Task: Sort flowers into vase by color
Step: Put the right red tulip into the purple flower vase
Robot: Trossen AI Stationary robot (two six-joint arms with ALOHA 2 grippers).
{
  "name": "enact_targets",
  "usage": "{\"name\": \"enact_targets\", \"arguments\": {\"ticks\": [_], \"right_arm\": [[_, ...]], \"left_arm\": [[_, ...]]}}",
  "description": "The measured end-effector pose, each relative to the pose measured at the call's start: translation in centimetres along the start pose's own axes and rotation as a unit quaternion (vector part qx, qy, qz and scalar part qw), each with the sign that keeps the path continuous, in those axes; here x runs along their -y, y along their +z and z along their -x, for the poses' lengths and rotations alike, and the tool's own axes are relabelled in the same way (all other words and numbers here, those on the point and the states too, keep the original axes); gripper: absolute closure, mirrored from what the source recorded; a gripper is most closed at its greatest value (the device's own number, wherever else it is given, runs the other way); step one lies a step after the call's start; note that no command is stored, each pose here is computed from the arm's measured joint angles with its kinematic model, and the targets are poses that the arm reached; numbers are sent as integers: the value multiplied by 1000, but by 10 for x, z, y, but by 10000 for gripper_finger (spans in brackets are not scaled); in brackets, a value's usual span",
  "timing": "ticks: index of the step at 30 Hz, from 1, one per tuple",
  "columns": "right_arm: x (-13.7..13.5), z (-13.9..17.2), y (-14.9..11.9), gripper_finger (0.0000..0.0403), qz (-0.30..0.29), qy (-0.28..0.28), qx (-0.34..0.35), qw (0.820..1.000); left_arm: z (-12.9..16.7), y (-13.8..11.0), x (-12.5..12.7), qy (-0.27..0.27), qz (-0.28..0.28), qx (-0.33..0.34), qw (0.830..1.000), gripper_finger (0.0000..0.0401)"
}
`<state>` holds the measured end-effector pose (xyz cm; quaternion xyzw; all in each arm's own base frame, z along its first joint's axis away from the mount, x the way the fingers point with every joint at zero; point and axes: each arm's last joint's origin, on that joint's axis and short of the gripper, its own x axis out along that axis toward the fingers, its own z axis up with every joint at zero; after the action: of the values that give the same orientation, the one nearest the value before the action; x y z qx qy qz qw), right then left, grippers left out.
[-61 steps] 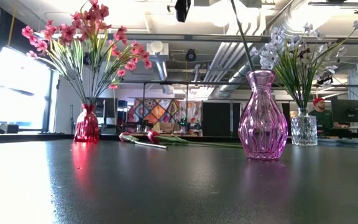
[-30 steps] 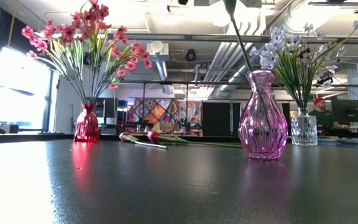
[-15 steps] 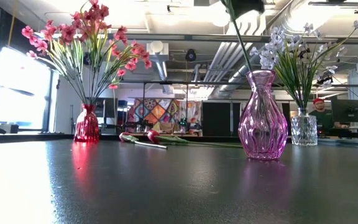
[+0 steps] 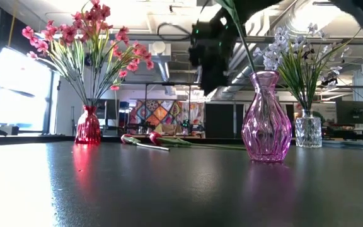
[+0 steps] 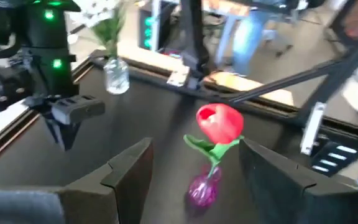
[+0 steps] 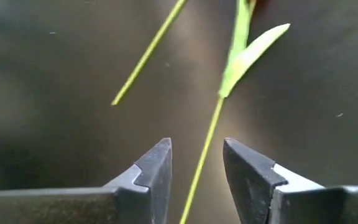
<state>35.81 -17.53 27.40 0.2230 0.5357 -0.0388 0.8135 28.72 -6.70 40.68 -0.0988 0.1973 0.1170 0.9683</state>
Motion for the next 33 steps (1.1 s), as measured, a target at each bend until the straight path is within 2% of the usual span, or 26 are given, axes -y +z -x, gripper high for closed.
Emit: {"name": "enact_targets", "arguments": {"ticks": [6,11,15,19,28,33], "right_arm": [[28,-36,9,291,-5,-26,-6,1000],[31,-64,14,294,-17,-53,-9,998],[32,-85,14,294,-43,-84,-25,995],[31,-104,12,294,-39,-94,-44,994],[18,-127,8,294,-24,-79,-70,994],[16,-128,10,294,-20,-111,-57,992]], "left_arm": [[4,-9,7,55,15,-4,998,176],[5,-14,4,95,35,-9,995,176],[4,-20,-5,127,77,-37,988,176],[4,-25,-13,155,107,-57,980,176],[3,-24,-14,156,112,-56,980,176],[3,-24,-14,156,115,-55,979,176]]}}
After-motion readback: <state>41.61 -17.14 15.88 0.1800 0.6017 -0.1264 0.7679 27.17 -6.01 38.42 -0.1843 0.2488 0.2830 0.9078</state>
